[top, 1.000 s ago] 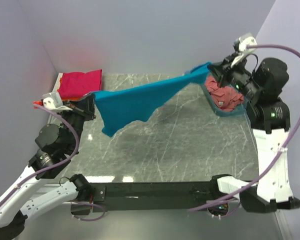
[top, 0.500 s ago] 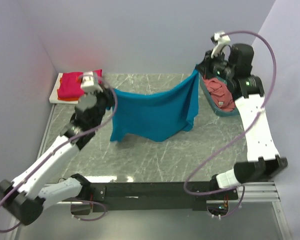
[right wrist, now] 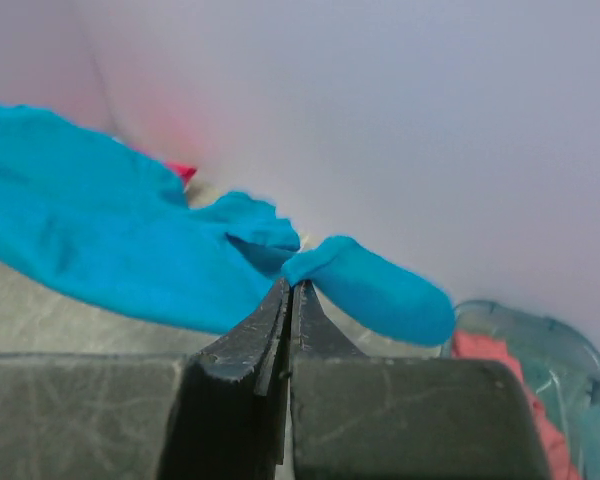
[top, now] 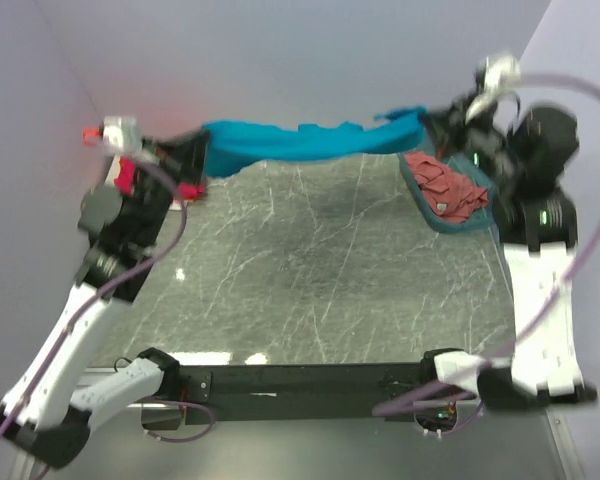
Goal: Fold and stack the t-shirts
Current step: Flatten the tshirt out
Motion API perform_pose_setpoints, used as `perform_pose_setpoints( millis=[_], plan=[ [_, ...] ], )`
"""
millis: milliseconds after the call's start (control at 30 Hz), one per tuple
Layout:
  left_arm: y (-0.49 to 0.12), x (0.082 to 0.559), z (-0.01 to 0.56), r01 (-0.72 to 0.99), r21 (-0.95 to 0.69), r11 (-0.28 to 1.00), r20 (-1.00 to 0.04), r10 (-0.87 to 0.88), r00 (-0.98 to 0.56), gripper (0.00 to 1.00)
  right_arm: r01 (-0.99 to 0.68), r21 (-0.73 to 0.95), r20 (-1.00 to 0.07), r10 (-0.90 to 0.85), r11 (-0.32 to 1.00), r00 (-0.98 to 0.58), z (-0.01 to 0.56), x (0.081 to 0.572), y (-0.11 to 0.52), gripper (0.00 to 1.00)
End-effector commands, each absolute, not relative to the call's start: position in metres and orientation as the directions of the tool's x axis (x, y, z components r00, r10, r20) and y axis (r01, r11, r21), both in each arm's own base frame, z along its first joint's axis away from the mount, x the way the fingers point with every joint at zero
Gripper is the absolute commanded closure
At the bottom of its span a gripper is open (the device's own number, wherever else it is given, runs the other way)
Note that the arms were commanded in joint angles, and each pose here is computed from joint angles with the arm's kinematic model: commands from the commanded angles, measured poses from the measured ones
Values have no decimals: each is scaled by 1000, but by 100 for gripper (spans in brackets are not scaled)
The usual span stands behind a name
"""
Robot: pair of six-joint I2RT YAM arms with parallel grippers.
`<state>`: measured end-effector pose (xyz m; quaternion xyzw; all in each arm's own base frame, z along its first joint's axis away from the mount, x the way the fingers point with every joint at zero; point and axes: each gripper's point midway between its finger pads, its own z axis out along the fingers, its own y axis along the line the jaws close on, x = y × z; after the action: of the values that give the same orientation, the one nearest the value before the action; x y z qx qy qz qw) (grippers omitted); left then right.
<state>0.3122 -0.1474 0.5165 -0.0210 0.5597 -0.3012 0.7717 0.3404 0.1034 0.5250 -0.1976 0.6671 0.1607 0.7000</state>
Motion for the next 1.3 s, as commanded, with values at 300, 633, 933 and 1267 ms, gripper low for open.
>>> perform_pose_setpoints(
  millis=[300, 633, 933, 1267],
  plan=[
    [-223, 197, 247, 572, -671, 472, -732, -297, -613, 61, -885, -129, -844, -518, 447, -139, 241, 192, 118, 83],
    [-177, 177, 255, 446, -588, 675, -763, -279, -583, 13, -859, -122, -861, -484, 498, -158, 240, 201, 118, 29],
    [-203, 227, 172, 210, -665, 717, -580, -319, -750, 40, -923, 256, -820, -441, 288, -365, 204, 204, 195, 37],
    [-175, 254, 124, -20, -680, 733, -557, -535, -635, 40, -943, 119, -818, -507, 312, -271, 173, 243, 266, 36]
  ],
)
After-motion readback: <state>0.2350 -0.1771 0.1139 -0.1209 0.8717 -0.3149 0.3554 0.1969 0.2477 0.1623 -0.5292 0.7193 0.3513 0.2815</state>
